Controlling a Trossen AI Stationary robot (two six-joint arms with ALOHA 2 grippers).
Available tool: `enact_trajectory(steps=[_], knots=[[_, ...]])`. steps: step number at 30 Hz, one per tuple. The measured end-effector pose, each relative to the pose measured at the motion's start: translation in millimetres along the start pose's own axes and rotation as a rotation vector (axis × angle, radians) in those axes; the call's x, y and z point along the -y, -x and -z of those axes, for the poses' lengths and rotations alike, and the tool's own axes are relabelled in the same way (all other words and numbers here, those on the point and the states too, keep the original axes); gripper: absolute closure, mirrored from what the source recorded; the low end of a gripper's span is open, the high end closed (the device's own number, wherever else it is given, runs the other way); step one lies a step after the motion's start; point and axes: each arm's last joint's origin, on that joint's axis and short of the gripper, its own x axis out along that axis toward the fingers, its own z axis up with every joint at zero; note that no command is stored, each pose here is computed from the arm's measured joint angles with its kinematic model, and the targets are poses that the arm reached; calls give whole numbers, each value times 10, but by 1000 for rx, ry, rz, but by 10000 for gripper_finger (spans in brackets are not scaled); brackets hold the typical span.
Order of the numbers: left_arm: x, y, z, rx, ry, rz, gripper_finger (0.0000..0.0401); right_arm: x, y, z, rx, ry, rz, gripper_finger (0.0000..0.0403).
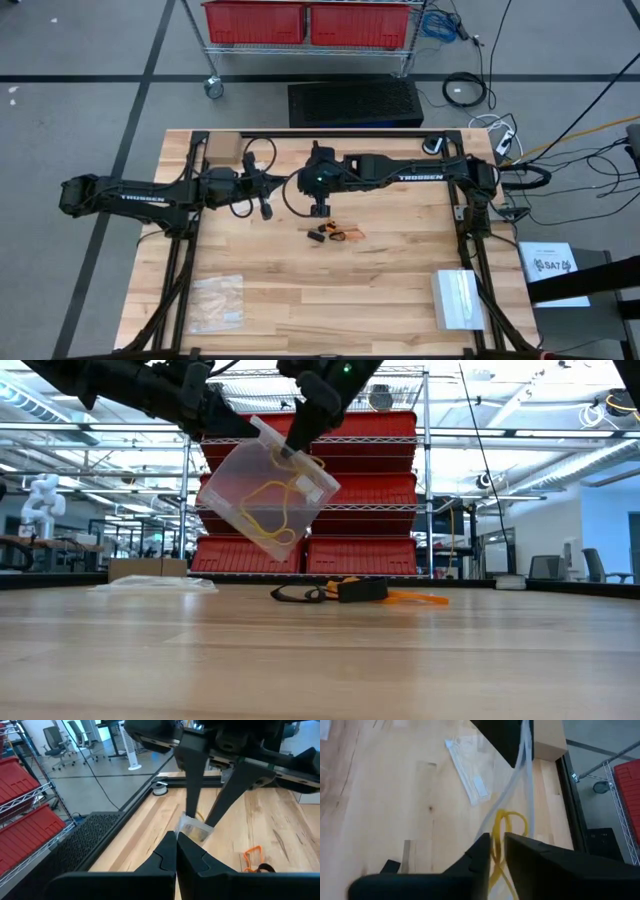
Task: Sort rubber bands
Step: Put the yellow rubber band into the transparent zip bag, then close the transparent zip bag
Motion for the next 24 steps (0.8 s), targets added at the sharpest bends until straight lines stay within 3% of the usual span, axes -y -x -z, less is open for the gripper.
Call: enact_trajectory(steps=[10, 19, 24], knots=[[0, 0, 3, -3, 0, 0, 401, -18, 68, -19, 11, -18, -2, 270], [2, 0, 14, -14, -3, 1, 401, -69, 580, -124, 99, 15, 8, 266], [2, 0, 15, -15, -3, 1, 401, 21, 905, -22, 79, -45, -45, 283]])
